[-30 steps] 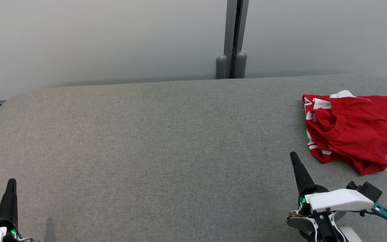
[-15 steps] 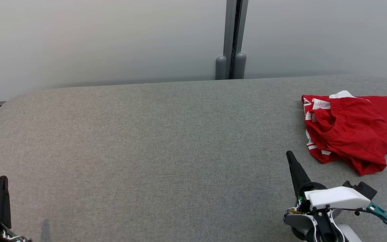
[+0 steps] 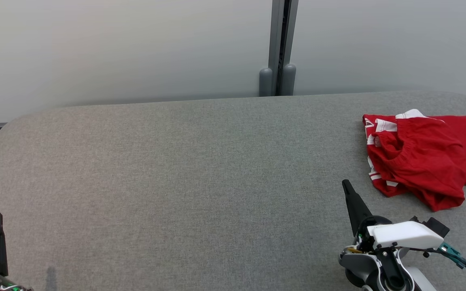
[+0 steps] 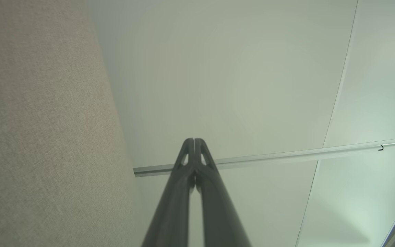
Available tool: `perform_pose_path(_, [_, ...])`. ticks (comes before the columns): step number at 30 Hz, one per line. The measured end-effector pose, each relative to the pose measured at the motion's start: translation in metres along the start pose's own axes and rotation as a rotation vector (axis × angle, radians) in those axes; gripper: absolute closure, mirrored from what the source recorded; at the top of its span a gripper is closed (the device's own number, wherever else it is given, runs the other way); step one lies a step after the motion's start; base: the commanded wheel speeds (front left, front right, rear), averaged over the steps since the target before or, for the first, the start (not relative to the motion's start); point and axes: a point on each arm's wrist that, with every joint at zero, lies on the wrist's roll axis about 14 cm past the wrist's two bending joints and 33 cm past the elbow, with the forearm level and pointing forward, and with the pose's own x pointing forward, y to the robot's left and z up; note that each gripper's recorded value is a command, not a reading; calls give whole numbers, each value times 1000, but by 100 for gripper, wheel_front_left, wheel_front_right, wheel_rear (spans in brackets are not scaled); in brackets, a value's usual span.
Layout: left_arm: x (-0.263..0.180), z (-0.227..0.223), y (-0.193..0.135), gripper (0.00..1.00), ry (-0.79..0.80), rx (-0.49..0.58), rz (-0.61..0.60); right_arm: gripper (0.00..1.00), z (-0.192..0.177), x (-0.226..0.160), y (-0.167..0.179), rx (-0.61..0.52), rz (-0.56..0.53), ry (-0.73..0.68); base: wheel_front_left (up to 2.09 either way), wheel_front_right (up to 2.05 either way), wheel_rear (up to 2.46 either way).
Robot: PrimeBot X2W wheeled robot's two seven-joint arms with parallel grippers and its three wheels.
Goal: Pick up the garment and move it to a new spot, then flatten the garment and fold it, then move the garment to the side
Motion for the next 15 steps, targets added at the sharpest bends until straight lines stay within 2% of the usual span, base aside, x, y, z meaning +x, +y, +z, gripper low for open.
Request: perform_pose_path(15, [0, 0, 0, 100, -1, -1, 0, 100, 0, 0, 0, 0, 0, 1, 0, 0, 0])
